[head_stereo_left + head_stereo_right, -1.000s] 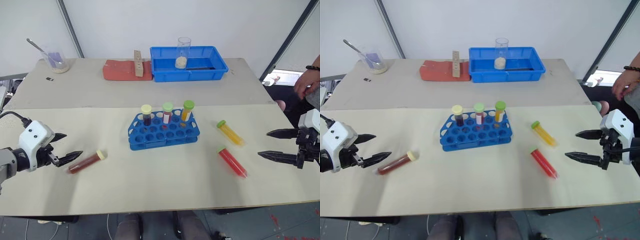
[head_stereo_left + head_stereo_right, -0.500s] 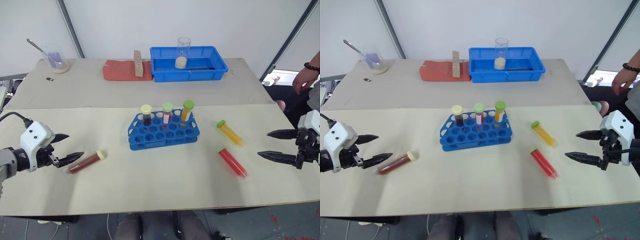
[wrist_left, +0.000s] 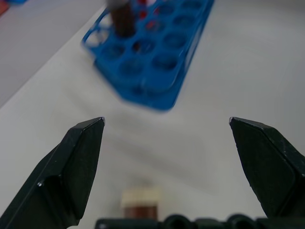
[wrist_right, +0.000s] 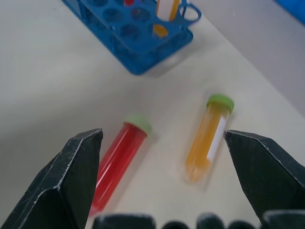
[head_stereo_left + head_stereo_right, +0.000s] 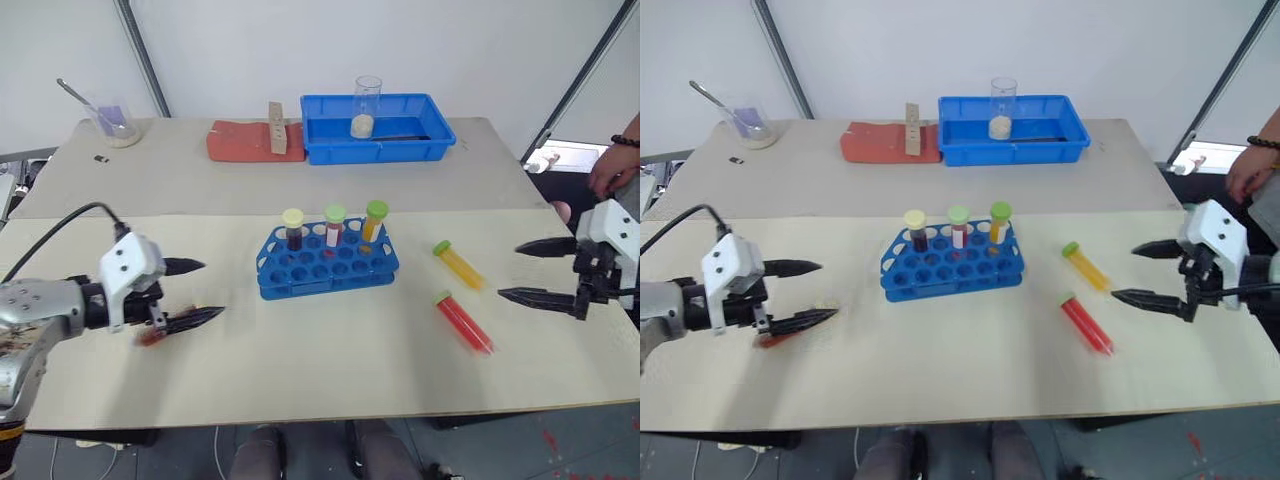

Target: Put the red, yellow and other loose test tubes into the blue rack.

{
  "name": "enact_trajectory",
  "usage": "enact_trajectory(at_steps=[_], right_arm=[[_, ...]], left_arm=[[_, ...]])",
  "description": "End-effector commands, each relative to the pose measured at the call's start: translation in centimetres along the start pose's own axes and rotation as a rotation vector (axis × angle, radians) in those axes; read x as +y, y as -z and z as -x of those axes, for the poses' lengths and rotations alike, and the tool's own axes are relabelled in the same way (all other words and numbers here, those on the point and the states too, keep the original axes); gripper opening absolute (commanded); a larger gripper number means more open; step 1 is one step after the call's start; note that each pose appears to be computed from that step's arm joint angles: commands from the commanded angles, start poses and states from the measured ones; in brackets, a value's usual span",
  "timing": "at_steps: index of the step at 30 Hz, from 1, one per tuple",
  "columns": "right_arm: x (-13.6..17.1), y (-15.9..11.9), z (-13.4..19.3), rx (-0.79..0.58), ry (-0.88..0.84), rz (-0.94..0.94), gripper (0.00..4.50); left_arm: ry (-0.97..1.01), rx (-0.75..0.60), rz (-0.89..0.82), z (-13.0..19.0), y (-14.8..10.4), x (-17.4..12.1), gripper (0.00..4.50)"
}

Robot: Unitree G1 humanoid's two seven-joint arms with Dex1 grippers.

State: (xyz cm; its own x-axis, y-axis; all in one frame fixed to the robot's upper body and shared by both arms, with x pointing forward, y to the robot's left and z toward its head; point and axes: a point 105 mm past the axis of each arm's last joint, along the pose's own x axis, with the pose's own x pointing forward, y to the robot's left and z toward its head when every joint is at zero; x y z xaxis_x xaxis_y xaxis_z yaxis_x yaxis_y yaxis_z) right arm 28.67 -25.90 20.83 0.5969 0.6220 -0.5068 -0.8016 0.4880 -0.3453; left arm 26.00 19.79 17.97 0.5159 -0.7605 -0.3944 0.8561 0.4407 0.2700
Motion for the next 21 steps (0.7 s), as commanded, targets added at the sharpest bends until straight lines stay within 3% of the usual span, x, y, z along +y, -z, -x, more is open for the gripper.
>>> enact_trajectory(at_steps=[1, 10, 16, 21], right_arm=[[-0.9, -0.4, -1.0, 0.094, 0.02, -0.007, 4.48], [-5.0, 2.1, -6.2, 0.357, 0.059, -0.147, 4.48], [-7.4, 3.7, -8.8, 0.421, 0.098, -0.234, 4.48], [-7.7, 4.5, -10.5, 0.438, 0.107, -0.273, 4.48]], left_arm=[[0.13, -0.046, -0.046, -1.5, -1.9, -2.2, 4.5], [0.329, -0.135, -0.134, -4.4, -4.3, -5.4, 4.5], [0.308, -0.178, -0.126, -5.4, -4.9, -5.4, 4.5], [0.297, -0.189, -0.117, -5.7, -4.9, -5.5, 4.5]])
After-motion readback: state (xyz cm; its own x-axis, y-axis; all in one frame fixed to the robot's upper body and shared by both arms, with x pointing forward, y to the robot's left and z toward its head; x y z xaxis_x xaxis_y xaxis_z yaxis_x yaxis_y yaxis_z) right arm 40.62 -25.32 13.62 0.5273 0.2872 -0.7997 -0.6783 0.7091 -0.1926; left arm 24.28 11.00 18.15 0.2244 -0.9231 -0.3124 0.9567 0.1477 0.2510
